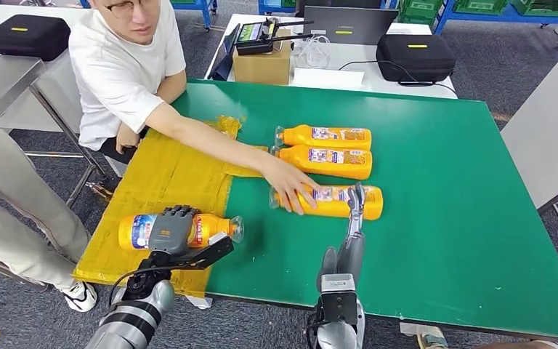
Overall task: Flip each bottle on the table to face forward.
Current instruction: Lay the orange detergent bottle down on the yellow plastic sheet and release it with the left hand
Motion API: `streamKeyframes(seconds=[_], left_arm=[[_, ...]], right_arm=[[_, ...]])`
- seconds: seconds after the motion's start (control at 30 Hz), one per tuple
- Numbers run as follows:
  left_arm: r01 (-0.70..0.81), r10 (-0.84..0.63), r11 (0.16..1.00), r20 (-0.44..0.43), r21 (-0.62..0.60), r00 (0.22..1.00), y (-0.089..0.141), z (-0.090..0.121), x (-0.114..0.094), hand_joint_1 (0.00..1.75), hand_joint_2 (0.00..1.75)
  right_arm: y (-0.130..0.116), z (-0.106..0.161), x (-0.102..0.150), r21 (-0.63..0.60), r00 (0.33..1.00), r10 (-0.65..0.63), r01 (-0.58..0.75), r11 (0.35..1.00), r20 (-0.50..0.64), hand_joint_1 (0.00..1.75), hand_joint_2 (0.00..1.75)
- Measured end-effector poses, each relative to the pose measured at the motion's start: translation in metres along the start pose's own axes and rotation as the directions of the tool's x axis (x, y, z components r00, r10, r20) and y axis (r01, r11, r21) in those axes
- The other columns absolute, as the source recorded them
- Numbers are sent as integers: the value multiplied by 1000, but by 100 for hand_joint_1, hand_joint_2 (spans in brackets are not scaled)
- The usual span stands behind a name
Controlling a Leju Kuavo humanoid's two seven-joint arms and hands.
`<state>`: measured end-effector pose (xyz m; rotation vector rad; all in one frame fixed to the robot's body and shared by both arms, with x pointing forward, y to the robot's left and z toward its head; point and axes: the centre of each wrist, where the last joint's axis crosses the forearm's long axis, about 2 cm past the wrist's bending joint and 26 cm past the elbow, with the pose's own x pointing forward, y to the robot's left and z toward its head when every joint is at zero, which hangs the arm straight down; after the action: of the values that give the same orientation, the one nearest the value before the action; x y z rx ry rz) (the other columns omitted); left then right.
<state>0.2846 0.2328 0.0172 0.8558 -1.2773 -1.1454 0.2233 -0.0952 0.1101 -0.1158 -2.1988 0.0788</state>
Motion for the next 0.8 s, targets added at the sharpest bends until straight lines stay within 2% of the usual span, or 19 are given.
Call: streamKeyframes(seconds=[0.2,0.43,0.67,0.8], left_arm=[[-171,180,975,56,-139,982,3,-6,-11,0,175],[-335,362,922,124,-193,924,4,-4,-15,0,175],[-588,610,792,256,-164,750,-8,24,4,0,175],[-738,714,669,343,-82,610,-5,41,22,0,175]], right_arm=[[1,-3,-1,1,1000,-12,12,1000,2,0,0],[4,-12,-1,-15,1000,-19,19,1000,19,0,0],[2,-10,-3,-28,1000,-8,8,1000,9,0,0],[0,-5,-4,-32,1000,21,-21,999,7,0,0]])
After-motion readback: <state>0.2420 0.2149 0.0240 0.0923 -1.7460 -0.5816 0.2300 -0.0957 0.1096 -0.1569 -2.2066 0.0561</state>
